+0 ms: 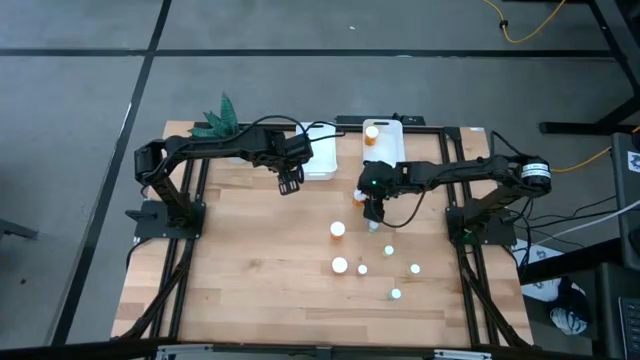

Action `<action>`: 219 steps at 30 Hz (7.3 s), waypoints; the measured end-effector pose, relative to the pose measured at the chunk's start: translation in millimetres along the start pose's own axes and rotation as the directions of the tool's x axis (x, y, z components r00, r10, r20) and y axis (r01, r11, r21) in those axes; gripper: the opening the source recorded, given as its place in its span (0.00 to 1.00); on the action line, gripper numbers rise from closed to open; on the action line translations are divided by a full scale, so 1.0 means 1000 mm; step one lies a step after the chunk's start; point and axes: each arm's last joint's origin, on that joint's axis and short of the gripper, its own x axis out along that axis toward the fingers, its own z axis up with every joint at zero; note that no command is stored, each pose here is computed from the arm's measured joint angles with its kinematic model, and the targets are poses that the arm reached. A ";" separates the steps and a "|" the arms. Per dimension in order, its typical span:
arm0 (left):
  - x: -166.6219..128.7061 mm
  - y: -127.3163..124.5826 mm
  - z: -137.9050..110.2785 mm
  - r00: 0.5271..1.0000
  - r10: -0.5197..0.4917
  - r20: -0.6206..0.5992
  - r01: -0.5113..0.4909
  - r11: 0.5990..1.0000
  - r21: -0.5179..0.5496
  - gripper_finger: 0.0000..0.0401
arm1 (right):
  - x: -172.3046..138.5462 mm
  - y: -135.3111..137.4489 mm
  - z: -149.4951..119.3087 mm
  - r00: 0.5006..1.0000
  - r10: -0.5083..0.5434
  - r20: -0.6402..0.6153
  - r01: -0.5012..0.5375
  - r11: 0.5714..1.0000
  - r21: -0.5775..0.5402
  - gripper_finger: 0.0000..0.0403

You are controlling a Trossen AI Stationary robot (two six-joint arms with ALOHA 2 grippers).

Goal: Pick and place medicine bottles into bin by pill shape (circle, oval)
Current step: Put the big orange capsule bottle into the right white bin

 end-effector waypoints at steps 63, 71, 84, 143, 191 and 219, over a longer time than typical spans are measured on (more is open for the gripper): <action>0.000 0.000 0.002 1.000 0.000 0.021 0.000 1.000 -0.006 0.50 | -0.089 -0.102 0.024 0.930 -0.363 0.062 0.316 0.872 0.375 0.53; 0.000 0.000 0.002 1.000 0.000 0.025 0.000 1.000 -0.007 0.50 | -0.051 -0.155 0.004 0.940 -0.339 -0.020 0.307 0.822 0.480 0.54; 0.000 0.000 0.004 0.999 0.000 0.040 0.000 1.000 -0.009 0.50 | -0.006 -0.176 -0.006 0.945 -0.306 -0.117 0.322 0.806 0.497 0.58; 0.000 0.000 0.004 0.999 0.000 0.040 0.000 1.000 -0.010 0.50 | -0.081 -0.111 0.042 0.992 -0.124 0.030 0.095 0.876 0.473 0.80; -0.049 -0.067 -0.108 0.907 -0.192 0.376 0.211 0.977 -0.009 0.50 | 0.005 0.101 0.040 0.982 0.147 -0.117 -0.171 0.960 -0.222 0.80; -0.049 -0.067 -0.109 0.910 -0.190 0.368 0.197 0.980 0.017 0.50 | 0.033 0.098 0.057 0.980 0.200 0.016 -0.190 0.950 -0.246 0.80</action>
